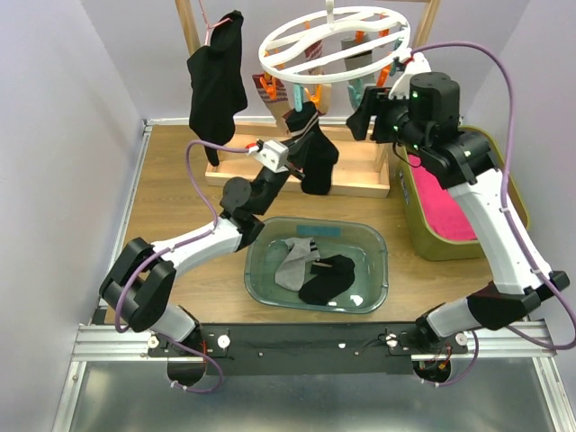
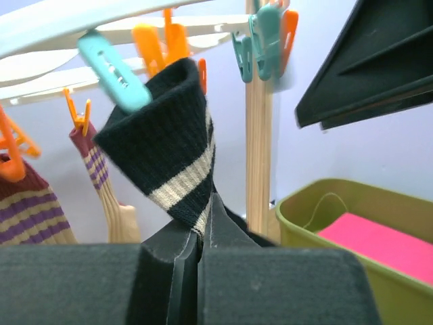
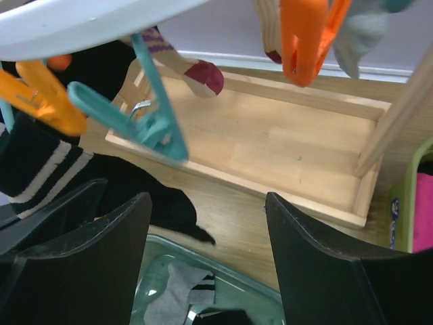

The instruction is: Remove the socks clipped to the hanger

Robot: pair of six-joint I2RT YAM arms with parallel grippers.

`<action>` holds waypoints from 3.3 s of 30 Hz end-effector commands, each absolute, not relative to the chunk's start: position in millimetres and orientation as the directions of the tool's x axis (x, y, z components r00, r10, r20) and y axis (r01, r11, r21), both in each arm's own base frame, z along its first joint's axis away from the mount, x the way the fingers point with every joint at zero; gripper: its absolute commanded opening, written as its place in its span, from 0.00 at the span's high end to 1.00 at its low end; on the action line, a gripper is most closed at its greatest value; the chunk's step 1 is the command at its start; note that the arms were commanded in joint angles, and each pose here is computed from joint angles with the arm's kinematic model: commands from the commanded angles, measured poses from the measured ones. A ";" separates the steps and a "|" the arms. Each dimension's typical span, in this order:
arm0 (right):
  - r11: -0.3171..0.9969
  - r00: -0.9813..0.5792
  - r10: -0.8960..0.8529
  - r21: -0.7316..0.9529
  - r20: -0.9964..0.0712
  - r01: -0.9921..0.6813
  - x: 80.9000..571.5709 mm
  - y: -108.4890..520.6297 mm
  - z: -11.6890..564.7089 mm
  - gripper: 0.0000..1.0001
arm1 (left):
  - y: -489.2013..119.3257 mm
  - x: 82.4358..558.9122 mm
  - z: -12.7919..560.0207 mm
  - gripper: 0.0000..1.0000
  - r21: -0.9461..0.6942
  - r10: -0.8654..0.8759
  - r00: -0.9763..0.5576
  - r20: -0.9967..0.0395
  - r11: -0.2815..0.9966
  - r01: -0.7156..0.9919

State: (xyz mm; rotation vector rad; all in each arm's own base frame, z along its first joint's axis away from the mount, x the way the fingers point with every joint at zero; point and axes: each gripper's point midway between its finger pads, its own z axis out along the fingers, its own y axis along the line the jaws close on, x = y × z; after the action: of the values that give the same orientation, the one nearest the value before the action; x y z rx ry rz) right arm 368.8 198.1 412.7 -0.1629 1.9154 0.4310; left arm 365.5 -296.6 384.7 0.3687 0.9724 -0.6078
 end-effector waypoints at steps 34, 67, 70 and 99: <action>0.535 -0.102 0.059 0.118 -0.993 -0.837 283.3 257.9 330.4 0.11 | -367.1 297.8 417.1 1.00 -0.084 -0.324 0.109 -0.940 0.529 0.845; 0.553 -0.157 0.058 0.162 -0.986 -0.817 279.9 253.4 320.5 0.99 | -312.0 379.0 482.5 0.14 -0.268 -0.462 0.039 -0.886 0.578 0.771; 0.561 -0.155 0.055 0.159 -0.986 -0.812 279.8 251.6 321.3 0.99 | -312.3 384.6 479.6 0.18 -0.270 -0.459 0.042 -0.888 0.591 0.760; 0.641 0.073 0.261 0.116 -0.963 -0.759 443.4 322.1 299.0 0.35 | -261.0 363.2 486.7 0.26 -0.113 -0.298 0.177 -0.938 0.745 0.657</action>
State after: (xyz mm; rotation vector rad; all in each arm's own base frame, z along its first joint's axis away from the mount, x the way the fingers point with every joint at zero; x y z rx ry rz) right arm 439.4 320.8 250.6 -0.5287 1.4435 0.8072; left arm 374.0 -291.1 467.6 0.3891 1.2370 -0.8091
